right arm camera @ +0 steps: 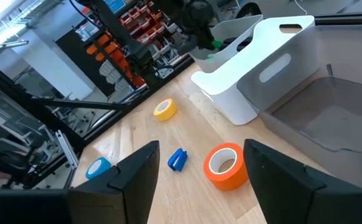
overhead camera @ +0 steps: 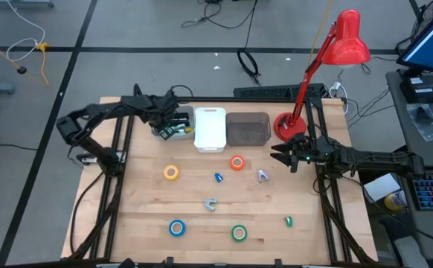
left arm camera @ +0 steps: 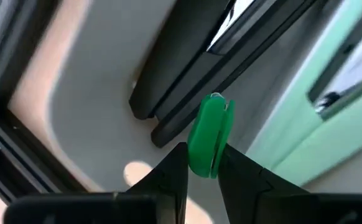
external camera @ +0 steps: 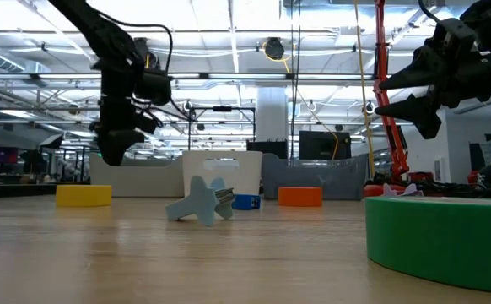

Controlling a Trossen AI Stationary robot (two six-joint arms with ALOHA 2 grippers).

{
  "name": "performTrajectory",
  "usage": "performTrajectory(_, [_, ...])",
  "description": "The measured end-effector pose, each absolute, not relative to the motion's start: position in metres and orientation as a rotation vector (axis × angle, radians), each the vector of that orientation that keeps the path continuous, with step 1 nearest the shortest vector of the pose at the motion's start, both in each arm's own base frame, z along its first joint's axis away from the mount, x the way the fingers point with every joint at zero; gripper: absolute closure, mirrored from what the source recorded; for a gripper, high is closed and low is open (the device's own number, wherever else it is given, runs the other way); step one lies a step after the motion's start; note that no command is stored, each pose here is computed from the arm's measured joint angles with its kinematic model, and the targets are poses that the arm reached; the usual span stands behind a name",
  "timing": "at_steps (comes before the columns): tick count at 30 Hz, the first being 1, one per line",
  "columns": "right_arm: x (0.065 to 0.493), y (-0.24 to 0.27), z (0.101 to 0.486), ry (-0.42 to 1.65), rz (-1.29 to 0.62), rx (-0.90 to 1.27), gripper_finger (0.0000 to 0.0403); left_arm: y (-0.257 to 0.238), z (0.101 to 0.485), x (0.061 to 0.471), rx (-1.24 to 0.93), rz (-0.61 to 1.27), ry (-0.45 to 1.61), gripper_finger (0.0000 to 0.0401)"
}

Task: Pick and place Stapler, Stapler remover, tape
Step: Put the left green stapler into the gray bin

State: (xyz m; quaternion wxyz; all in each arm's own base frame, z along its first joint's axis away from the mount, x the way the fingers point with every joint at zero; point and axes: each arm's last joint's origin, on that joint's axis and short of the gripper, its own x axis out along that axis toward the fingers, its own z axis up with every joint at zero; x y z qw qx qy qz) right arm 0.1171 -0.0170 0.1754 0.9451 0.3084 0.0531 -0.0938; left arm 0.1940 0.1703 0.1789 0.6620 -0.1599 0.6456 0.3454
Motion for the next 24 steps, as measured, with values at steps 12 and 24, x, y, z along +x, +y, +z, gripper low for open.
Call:
performTrajectory(12, [0.117, -0.017, 0.176, 0.106, -0.191, 0.637, 0.0175, 0.177, 0.163, 0.2, -0.322, 0.743, 1.5, 0.0324])
performTrajectory(24, [0.117, -0.017, 0.176, 0.104, -0.192, 0.656, 0.0174, 0.178, 0.163, 0.201, -0.309, 0.756, 1.491, 0.0313])
